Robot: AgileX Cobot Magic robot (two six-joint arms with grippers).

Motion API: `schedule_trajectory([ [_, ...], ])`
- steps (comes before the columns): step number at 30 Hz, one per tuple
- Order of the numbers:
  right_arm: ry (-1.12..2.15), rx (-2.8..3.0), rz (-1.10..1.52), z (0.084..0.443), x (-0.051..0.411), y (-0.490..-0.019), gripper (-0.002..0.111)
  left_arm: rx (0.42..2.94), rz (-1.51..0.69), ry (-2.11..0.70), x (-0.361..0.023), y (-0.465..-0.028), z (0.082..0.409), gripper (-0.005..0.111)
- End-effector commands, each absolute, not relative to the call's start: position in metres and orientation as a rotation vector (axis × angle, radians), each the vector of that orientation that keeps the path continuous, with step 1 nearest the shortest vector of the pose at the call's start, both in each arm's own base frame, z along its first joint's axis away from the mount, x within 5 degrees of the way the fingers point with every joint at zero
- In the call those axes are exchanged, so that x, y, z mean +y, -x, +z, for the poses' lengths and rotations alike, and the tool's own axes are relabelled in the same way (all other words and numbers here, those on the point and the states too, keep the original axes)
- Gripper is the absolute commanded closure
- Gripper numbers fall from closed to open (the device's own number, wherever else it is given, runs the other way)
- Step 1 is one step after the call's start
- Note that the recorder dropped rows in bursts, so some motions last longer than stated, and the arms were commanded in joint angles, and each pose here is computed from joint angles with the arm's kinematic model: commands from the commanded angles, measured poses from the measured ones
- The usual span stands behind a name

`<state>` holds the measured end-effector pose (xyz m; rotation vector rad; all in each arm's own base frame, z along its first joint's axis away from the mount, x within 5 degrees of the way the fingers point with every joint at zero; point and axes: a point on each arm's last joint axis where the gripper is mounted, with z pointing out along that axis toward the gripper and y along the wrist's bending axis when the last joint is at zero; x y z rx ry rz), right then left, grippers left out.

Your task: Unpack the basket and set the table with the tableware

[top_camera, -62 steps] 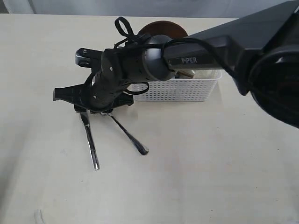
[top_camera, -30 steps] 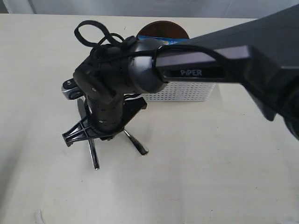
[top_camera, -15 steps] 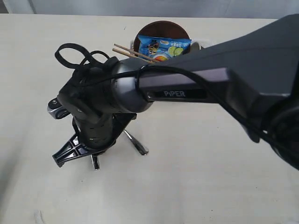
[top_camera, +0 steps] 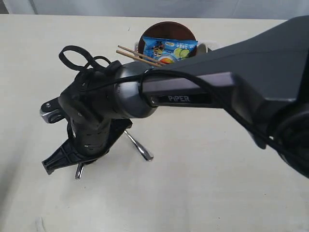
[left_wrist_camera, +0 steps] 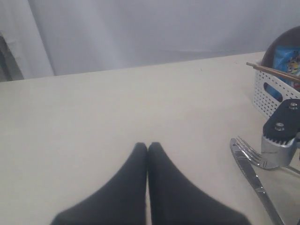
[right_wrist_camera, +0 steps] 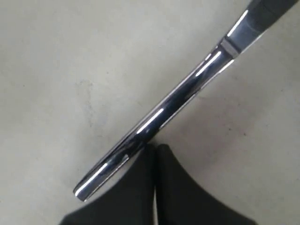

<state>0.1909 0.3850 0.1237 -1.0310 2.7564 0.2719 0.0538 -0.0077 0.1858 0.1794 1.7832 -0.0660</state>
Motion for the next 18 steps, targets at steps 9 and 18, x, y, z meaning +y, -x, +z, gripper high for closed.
schedule_trajectory([
  [9,0.838,2.718,-0.023,0.174,0.326,-0.251,0.109,1.775,-0.065,-0.176,-0.008,-0.054,0.186,0.107],
  [18,0.828,2.816,-0.140,0.139,0.311,-0.269,0.109,1.775,-0.065,-0.176,-0.008,-0.054,0.186,0.107],
])
